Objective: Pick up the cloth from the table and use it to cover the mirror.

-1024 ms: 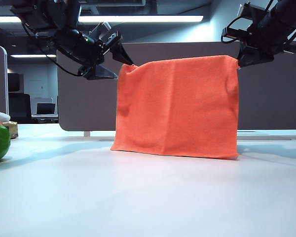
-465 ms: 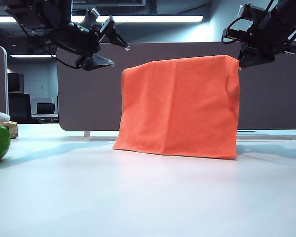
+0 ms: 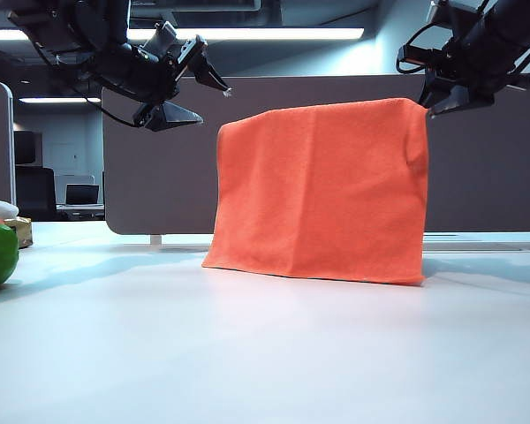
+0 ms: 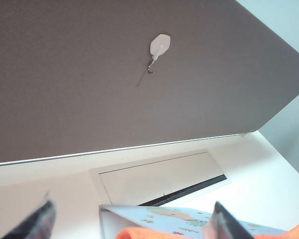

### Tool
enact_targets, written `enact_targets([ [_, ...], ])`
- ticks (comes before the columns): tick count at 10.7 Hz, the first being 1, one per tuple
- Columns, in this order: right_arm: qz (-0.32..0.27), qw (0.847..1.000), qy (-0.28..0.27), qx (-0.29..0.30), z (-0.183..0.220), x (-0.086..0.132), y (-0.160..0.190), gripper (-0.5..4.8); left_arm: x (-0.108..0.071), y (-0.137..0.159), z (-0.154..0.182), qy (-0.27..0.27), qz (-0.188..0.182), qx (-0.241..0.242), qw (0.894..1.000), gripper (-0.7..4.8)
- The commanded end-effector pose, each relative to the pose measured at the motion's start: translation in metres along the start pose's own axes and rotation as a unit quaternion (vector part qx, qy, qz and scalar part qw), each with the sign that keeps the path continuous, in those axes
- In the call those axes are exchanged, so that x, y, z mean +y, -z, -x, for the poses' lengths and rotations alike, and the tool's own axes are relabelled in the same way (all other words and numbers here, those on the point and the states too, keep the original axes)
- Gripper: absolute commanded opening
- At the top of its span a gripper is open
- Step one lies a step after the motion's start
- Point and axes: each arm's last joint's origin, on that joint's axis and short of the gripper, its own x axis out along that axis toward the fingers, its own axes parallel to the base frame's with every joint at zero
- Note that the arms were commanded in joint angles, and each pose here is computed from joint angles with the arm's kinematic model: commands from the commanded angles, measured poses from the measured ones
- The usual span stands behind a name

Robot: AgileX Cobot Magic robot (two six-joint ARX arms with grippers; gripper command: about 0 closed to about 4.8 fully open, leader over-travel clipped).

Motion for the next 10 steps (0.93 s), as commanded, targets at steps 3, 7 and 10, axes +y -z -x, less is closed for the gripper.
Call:
enact_targets([
  [3,0.004,0.993,0.048,-0.109,0.017,-0.010,-0.031,0.95,-0.003,-0.004,0.002,0.006,-0.004,-0.004,1.000,4.08],
  [7,0.000,0.997,0.038,-0.063,0.017,-0.010,-0.023,0.95,-0.003,-0.003,0.002,0.005,-0.002,0.000,1.000,4.07],
  [10,0.013,0.989,-0.138,-0.048,0.018,0.001,-0.023,1.80,-0.001,0.001,0.002,0.006,0.012,0.025,1.000,4.02],
])
